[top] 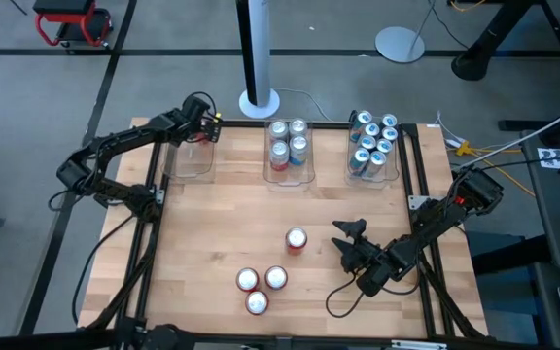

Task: Sort soda cans
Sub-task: Put the red soda can into the top left transparent bin

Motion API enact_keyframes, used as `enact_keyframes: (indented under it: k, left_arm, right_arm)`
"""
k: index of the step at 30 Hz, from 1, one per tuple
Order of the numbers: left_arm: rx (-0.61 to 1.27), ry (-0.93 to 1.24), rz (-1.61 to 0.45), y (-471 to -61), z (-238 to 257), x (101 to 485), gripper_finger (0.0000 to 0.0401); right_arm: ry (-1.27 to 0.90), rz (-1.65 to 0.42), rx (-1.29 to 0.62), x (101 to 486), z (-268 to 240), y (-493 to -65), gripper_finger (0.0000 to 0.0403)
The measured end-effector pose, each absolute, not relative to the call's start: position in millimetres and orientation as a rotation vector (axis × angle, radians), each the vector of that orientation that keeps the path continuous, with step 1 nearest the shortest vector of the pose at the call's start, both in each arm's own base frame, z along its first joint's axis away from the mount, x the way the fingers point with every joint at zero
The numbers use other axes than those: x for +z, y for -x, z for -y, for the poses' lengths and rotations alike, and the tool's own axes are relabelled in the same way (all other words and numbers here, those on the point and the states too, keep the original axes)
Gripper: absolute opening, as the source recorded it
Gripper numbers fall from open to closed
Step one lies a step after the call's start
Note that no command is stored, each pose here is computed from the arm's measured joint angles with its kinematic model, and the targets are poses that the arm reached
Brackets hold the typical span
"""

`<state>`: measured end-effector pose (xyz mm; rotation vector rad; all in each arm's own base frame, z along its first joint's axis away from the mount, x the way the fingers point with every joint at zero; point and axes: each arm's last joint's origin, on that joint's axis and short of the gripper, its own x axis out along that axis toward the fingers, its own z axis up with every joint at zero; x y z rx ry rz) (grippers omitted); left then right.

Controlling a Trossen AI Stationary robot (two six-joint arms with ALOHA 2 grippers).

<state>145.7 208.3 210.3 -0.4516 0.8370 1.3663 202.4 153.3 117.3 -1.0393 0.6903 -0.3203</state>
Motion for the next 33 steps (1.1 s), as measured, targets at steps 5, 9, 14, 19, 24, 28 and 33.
enact_keyframes:
  k: [5,9,14,19,24,28,33]
  left_arm:
    - [1.362,0.443,-0.839,-145.7,-208.3,209.7,0.0324]
    - [1.364,0.442,-0.83,-146.0,-208.7,209.9,0.0334]
    - [1.371,0.445,-0.817,-146.4,-209.3,210.9,0.0344]
    - [1.36,0.432,-0.844,-147.4,-210.6,222.5,0.0346]
    - [1.335,0.414,-0.909,-147.4,-210.2,244.3,0.0347]
    - [1.32,0.406,-0.926,-147.5,-205.9,264.3,0.0347]
    - [1.233,0.36,-0.83,-154.4,-186.4,293.2,0.0347]
  right_arm:
    - [1.04,-0.691,-0.32,117.3,-153.3,-202.4,0.0374]
    - [1.04,-0.691,-0.32,117.3,-153.3,-202.4,0.0374]
    - [1.04,-0.691,-0.32,117.3,-153.3,-202.4,0.0374]
    - [1.04,-0.691,-0.32,117.3,-153.3,-202.4,0.0374]
    - [1.04,-0.691,-0.32,117.3,-153.3,-202.4,0.0374]
    - [1.04,-0.691,-0.32,117.3,-153.3,-202.4,0.0374]
    - [1.04,-0.691,-0.32,117.3,-153.3,-202.4,0.0374]
